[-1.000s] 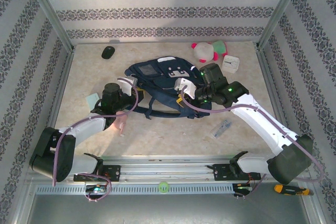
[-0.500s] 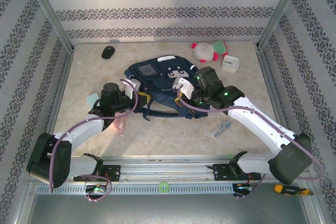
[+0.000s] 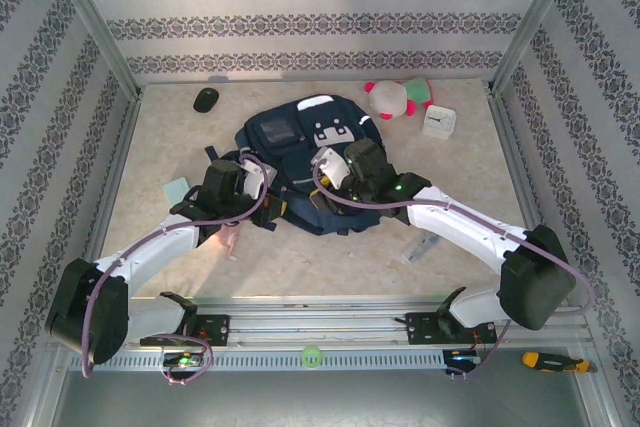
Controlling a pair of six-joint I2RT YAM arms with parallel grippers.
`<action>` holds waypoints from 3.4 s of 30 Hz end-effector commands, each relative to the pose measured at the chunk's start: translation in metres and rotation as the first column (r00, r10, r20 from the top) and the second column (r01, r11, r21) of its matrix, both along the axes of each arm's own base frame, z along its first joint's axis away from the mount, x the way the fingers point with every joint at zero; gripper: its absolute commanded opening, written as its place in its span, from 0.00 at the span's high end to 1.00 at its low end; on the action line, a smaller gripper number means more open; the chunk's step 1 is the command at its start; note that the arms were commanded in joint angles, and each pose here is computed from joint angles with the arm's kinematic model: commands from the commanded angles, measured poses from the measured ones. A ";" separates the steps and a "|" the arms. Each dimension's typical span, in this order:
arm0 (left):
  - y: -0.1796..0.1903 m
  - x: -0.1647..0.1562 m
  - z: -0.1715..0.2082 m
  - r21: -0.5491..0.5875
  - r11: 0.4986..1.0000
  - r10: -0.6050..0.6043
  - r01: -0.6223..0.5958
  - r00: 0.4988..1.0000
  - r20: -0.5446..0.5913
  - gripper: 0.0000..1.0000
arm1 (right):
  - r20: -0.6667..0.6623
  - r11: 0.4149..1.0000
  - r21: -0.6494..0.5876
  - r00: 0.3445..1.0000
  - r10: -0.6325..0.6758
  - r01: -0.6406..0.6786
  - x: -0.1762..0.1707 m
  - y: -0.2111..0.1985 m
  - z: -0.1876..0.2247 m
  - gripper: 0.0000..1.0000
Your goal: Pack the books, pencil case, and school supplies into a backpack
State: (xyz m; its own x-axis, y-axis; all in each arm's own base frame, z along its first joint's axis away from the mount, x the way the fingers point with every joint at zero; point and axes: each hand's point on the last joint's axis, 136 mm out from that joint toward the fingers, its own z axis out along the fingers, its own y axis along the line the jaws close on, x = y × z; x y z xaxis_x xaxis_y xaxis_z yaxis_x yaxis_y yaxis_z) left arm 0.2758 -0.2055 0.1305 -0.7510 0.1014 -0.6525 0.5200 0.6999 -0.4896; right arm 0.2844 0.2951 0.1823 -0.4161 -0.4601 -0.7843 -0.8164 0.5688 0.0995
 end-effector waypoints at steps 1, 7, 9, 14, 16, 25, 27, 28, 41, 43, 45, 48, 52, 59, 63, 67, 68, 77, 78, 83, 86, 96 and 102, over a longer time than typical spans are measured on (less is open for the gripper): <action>0.019 -0.002 -0.025 0.094 0.988 0.129 -0.121 0.988 -0.084 1.00 | -0.138 0.982 0.125 0.983 -0.124 0.141 0.000 -0.013 0.012 0.46; 0.033 -0.003 -0.058 0.166 0.965 0.228 -0.203 0.962 -0.148 1.00 | -0.353 0.939 -0.007 0.878 -0.324 0.344 -0.015 -0.057 -0.040 0.41; 0.029 -0.006 -0.066 0.156 0.972 0.203 -0.177 0.964 -0.171 1.00 | -0.383 0.922 -0.022 0.849 -0.366 0.387 -0.014 -0.060 -0.055 0.41; 0.022 -0.013 -0.084 0.167 0.978 0.162 -0.124 0.959 -0.232 1.00 | -0.429 0.831 -0.051 0.739 -0.519 0.554 0.006 -0.070 -0.092 0.44; 0.017 -0.017 -0.087 0.169 0.981 0.134 -0.093 0.959 -0.249 1.00 | -0.461 0.816 -0.050 0.711 -0.530 0.576 0.011 -0.065 -0.105 0.46; -0.054 -0.054 -0.063 -0.028 0.976 -0.212 0.214 0.928 -0.306 1.00 | -0.473 0.636 -0.167 0.504 -0.722 0.754 0.025 -0.084 -0.158 0.57; -0.068 -0.063 -0.056 -0.051 0.963 -0.268 0.266 0.914 -0.305 1.00 | -0.469 0.611 -0.163 0.484 -0.738 0.774 0.029 -0.085 -0.160 0.57; -0.074 -0.066 -0.051 -0.063 0.955 -0.295 0.289 0.907 -0.300 1.00 | -0.467 0.605 -0.161 0.480 -0.742 0.780 0.030 -0.085 -0.159 0.57; -0.075 -0.055 -0.013 0.073 0.954 -0.284 0.291 0.954 -0.092 0.45 | -0.360 0.744 -0.013 0.690 -0.627 0.669 0.047 -0.068 -0.093 0.46; -0.067 -0.052 0.002 0.116 0.950 -0.290 0.288 0.957 0.000 0.34 | -0.319 0.800 0.026 0.763 -0.562 0.600 0.045 -0.066 -0.069 0.43; -0.052 -0.047 0.019 0.184 0.946 -0.293 0.268 0.948 0.121 0.25 | -0.279 0.847 0.056 0.823 -0.495 0.528 0.036 -0.065 -0.044 0.42; -0.026 -0.037 0.036 0.298 0.933 -0.293 0.202 0.907 0.302 0.19 | -0.248 0.897 0.089 0.881 -0.402 0.434 0.015 -0.065 -0.015 0.42; 0.005 -0.027 0.040 0.468 0.873 -0.370 0.138 0.812 0.451 0.16 | -0.269 0.914 0.152 0.906 -0.327 0.375 -0.018 -0.064 0.007 0.42; 0.023 -0.013 0.006 0.696 0.689 -0.588 0.200 0.715 0.377 0.15 | -0.375 0.913 0.219 0.894 -0.246 0.343 -0.062 -0.048 0.003 0.42; 0.018 -0.017 -0.022 0.739 0.591 -0.693 0.325 0.672 0.259 0.15 | -0.530 0.906 0.223 0.825 -0.197 0.360 -0.072 -0.028 -0.007 0.42; 0.011 -0.011 -0.038 0.746 0.561 -0.731 0.358 0.637 0.245 0.18 | -0.618 0.910 0.183 0.763 -0.188 0.373 -0.069 -0.013 -0.018 0.42; 0.009 -0.008 -0.040 0.750 0.558 -0.735 0.355 0.631 0.249 0.21 | -0.624 0.907 0.179 0.757 -0.195 0.381 -0.066 -0.011 -0.020 0.42; -0.005 -0.008 -0.068 0.742 0.537 -0.792 0.401 0.541 0.281 0.59 | -0.704 0.910 0.178 0.695 -0.149 0.375 -0.044 -0.003 -0.034 0.42; -0.009 -0.010 -0.067 0.729 0.546 -0.797 0.413 0.525 0.299 0.71 | -0.714 0.916 0.171 0.687 -0.138 0.362 -0.044 -0.001 -0.037 0.42; -0.022 -0.016 -0.064 0.678 0.589 -0.789 0.441 0.497 0.362 0.94 | -0.756 0.938 0.131 0.645 -0.115 0.321 -0.043 0.005 -0.049 0.43; -0.025 -0.018 -0.067 0.661 0.591 -0.791 0.464 0.495 0.360 0.95 | -0.759 0.944 0.106 0.639 -0.127 0.313 -0.037 0.007 -0.054 0.43; -0.035 -0.016 -0.051 0.590 0.649 -0.749 0.480 0.538 0.386 1.00 | -0.760 0.954 0.011 0.622 -0.187 0.299 -0.033 0.010 -0.067 0.45; -0.054 -0.011 -0.020 0.401 0.766 -0.637 0.502 0.679 0.365 1.00 | -0.684 0.914 0.109 0.697 -0.216 0.390 -0.035 -0.018 -0.032 0.45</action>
State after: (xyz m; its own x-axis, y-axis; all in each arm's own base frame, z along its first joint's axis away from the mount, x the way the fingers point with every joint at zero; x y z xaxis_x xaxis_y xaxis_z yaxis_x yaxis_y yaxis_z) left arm 0.2653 -0.2410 0.0836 -0.0054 0.7164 -0.6977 0.9585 0.2026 0.2005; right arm 0.2492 0.2903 0.1255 -0.9604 -0.1198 -0.2514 -0.2651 0.6700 0.6934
